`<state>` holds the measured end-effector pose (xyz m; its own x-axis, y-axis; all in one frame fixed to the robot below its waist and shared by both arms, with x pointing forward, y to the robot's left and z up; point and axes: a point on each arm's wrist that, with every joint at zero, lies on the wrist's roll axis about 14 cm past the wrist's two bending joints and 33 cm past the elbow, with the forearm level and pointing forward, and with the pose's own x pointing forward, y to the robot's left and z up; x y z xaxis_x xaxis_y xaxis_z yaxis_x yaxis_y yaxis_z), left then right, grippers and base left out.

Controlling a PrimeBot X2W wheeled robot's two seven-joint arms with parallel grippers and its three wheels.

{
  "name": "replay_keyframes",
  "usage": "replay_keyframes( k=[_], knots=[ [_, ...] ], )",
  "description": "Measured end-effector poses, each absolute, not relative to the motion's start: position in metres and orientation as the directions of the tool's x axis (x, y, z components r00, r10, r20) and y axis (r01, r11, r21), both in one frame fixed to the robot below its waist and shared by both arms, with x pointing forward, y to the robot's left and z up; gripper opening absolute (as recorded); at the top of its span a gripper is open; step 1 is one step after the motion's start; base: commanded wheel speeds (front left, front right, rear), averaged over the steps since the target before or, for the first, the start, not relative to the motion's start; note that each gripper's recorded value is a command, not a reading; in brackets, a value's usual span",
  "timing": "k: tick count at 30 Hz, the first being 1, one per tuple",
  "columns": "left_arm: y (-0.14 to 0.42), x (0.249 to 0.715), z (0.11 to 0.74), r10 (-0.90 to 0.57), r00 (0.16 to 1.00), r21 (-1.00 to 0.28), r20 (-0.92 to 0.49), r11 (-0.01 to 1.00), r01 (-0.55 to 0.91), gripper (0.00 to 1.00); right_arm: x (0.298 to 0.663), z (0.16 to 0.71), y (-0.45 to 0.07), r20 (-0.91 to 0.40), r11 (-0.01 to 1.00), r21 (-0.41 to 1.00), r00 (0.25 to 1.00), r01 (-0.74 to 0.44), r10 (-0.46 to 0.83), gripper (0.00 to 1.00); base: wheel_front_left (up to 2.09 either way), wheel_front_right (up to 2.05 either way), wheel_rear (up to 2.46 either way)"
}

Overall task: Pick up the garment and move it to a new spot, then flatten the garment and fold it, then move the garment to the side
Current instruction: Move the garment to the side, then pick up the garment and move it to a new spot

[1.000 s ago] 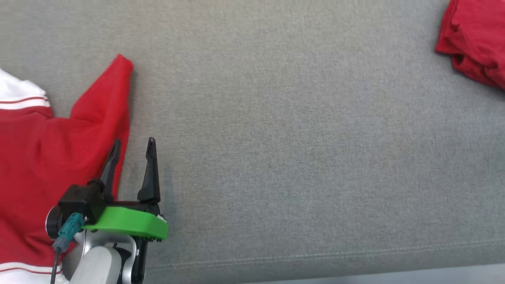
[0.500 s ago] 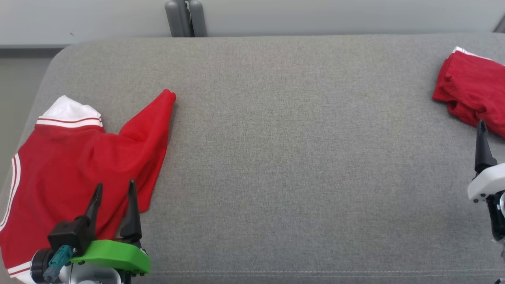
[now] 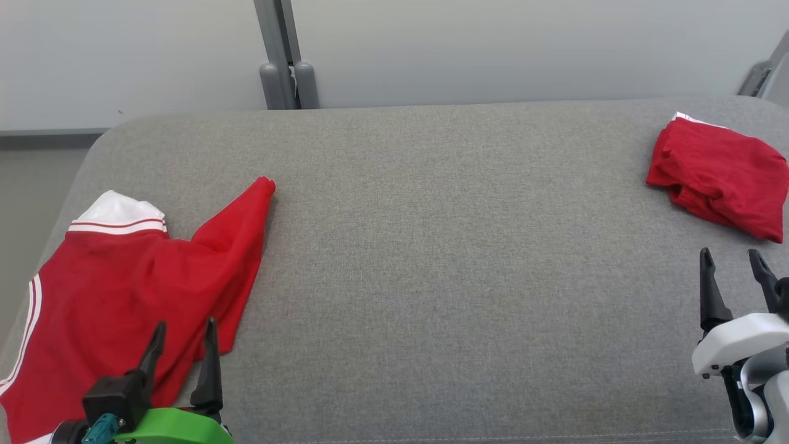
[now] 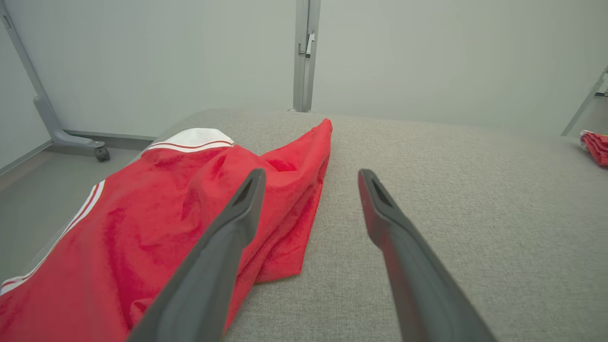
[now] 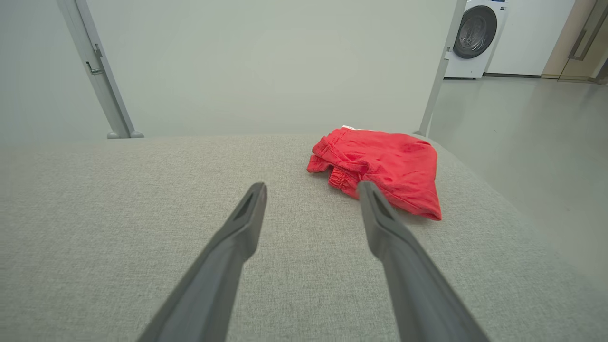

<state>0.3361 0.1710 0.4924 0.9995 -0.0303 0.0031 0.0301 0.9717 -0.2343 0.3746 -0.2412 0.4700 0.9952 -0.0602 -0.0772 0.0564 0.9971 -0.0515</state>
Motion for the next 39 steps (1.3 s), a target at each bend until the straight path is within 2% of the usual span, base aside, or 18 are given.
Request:
replay_keyframes(
  k=[10,26,31,39],
  knots=[
    [0.155,0.335,0.500,-0.084,0.996,-0.230,0.031,0.969,0.089,1.00,0.353,0.458,-0.217,-0.101,0.999,-0.036,0.995,0.007,-0.011,1.00,0.00,0.00,0.00],
    [0.156,0.332,0.502,-0.090,0.995,-0.224,0.036,0.970,0.095,1.00,0.346,0.460,-0.205,-0.091,1.000,-0.022,0.996,-0.011,0.009,1.00,0.00,0.00,0.00],
    [0.159,0.329,0.501,-0.077,0.997,-0.225,0.030,0.971,0.081,1.00,0.347,0.457,-0.199,-0.098,0.999,-0.031,0.995,-0.027,0.023,1.00,0.00,0.00,0.00],
    [0.179,0.318,0.499,-0.006,1.000,-0.227,0.023,0.974,0.012,1.00,0.357,0.457,-0.172,-0.099,0.993,-0.036,0.989,-0.113,0.109,1.00,0.00,0.00,0.00]
  ],
)
